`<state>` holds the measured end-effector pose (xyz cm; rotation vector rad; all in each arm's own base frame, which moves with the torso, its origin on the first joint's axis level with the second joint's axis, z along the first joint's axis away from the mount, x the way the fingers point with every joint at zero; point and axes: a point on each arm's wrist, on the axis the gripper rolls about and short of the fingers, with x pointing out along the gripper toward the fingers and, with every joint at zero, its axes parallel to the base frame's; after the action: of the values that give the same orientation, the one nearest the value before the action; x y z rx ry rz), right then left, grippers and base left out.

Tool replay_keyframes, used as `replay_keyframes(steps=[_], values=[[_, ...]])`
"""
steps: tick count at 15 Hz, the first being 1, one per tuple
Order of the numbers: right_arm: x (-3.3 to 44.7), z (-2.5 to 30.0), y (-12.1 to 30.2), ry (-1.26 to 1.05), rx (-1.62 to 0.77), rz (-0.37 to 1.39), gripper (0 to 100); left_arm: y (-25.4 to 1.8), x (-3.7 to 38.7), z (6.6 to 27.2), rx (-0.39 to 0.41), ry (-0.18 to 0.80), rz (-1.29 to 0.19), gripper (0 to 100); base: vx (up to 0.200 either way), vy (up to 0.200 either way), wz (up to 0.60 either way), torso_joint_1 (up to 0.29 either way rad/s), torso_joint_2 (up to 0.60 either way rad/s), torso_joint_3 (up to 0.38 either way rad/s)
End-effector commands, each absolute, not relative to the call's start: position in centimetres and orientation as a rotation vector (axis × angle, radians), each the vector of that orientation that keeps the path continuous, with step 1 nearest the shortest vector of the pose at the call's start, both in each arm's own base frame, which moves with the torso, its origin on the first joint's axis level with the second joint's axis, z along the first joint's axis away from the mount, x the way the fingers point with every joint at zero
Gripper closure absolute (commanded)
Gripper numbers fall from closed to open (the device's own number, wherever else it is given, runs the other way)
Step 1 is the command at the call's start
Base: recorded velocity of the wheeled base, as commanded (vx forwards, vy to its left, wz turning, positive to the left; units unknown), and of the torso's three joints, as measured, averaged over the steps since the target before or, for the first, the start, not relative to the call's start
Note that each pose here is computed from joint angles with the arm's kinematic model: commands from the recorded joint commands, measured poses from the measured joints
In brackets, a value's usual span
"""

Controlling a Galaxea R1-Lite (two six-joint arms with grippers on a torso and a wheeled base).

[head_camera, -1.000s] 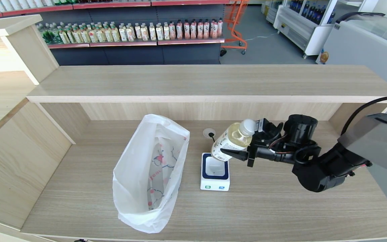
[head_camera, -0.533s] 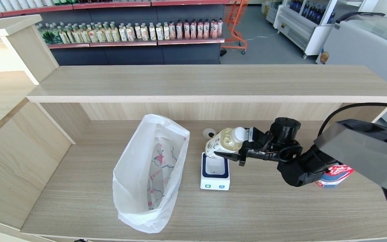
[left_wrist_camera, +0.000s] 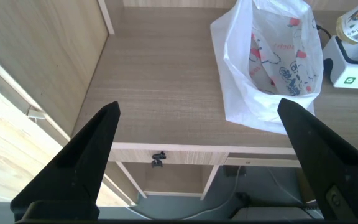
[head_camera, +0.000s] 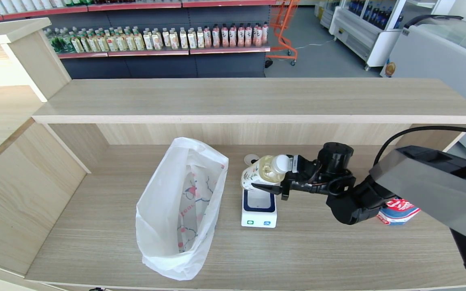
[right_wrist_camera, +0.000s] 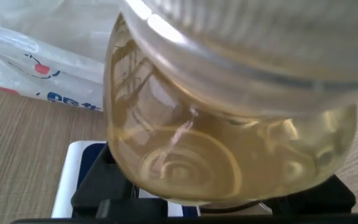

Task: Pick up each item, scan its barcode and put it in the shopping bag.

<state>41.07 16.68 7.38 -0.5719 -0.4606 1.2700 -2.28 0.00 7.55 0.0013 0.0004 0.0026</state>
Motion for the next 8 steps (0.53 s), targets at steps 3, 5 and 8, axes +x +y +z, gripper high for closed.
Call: replay_keyframes(steps=[3, 5, 8], values=[[40.3, 8.6, 16.5, -0.467, -0.574, 1.266, 100, 0.0, -2.3, 7.5, 0.002, 0.0, 0.003, 0, 0.0, 0.0, 0.0, 0.0, 0.0, 0.0], [39.4, 9.6, 15.8, -0.464, -0.57, 1.257, 100, 0.0, -2.3, 7.5, 0.002, 0.0, 0.003, 0, 0.0, 0.0, 0.0, 0.0, 0.0, 0.0], [36.2, 13.4, 12.9, -0.334, -0.428, 1.148, 100, 0.0, -2.3, 7.5, 0.002, 0.0, 0.003, 0, 0.0, 0.0, 0.0, 0.0, 0.0, 0.0]])
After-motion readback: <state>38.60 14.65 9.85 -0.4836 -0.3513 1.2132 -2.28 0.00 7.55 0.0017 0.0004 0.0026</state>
